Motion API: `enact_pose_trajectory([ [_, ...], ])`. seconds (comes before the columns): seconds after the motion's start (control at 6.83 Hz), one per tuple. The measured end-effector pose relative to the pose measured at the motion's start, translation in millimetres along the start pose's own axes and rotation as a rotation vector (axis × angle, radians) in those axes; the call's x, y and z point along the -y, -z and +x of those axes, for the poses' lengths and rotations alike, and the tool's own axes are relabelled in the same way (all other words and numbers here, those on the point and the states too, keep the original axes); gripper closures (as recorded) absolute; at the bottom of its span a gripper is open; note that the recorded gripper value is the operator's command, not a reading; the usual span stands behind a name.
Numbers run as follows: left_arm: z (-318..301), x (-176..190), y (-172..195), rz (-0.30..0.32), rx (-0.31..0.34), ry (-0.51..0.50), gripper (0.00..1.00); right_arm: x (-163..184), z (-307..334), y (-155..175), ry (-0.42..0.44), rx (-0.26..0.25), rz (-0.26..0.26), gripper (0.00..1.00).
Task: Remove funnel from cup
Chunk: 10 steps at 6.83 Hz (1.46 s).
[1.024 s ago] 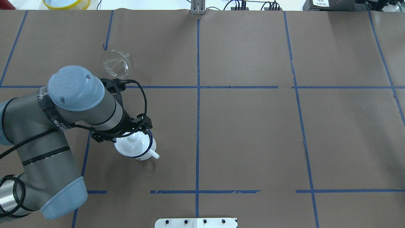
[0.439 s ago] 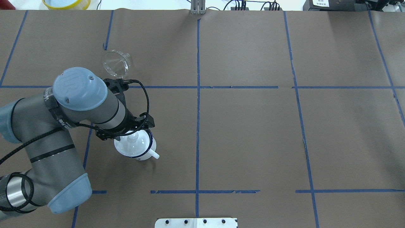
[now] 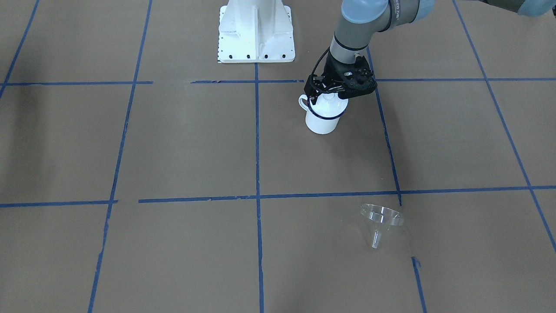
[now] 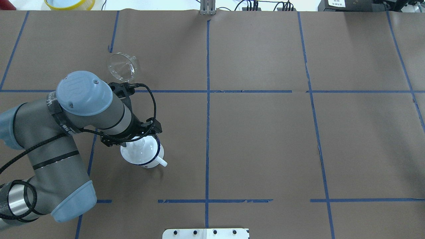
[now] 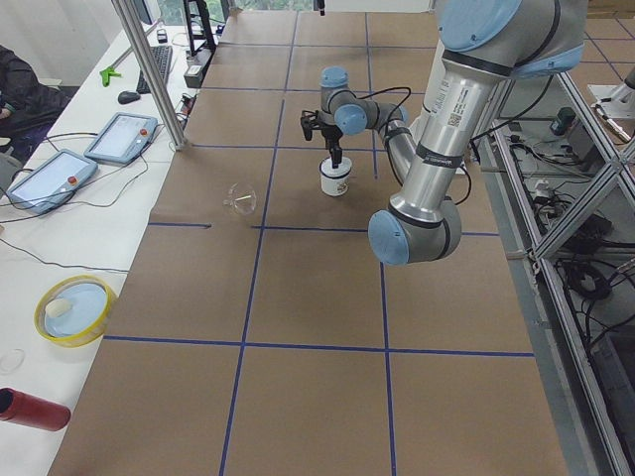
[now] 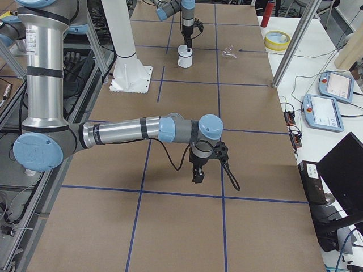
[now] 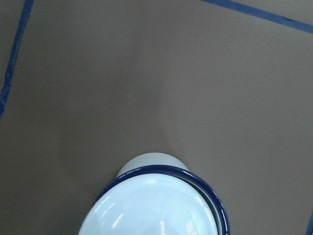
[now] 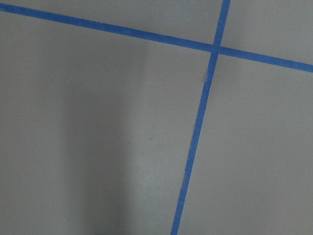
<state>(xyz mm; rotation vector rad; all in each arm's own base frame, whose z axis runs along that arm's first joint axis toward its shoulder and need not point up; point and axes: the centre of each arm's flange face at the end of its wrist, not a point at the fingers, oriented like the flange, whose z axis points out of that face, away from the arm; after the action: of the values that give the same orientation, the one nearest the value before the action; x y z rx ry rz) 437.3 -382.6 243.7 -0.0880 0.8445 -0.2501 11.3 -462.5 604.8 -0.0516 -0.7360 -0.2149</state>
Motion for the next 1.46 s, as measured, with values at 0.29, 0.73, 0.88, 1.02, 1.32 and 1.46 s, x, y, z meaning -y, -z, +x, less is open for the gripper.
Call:
enact_pose_trajectory([
  [0.29,0.1,-0.3,-0.7,-0.002,0.000,0.000,0.00,-0.4,0.3,-0.3,0.000,0.000,0.000,0.00],
  [0.73,0.0,0.0,-4.0,-0.004,0.005,-0.002,0.00,-0.4,0.1,-0.2,0.000,0.000,0.000,0.00],
  [0.88,0.3,0.5,-5.5,-0.004,0.003,-0.003,0.00,-0.4,0.1,-0.2,0.000,0.000,0.000,0.00],
  [1.02,1.0,0.8,-6.4,-0.003,-0.003,-0.006,0.00,-0.4,0.1,-0.2,0.000,0.000,0.000,0.00],
  [1.32,1.5,1.3,-7.7,-0.003,-0.007,-0.008,0.00,-0.4,0.2,-0.3,0.000,0.000,0.000,0.00],
  [1.46,1.6,1.3,-7.7,-0.003,-0.008,-0.008,0.00,-0.4,0.2,-0.3,0.000,0.000,0.000,0.00],
])
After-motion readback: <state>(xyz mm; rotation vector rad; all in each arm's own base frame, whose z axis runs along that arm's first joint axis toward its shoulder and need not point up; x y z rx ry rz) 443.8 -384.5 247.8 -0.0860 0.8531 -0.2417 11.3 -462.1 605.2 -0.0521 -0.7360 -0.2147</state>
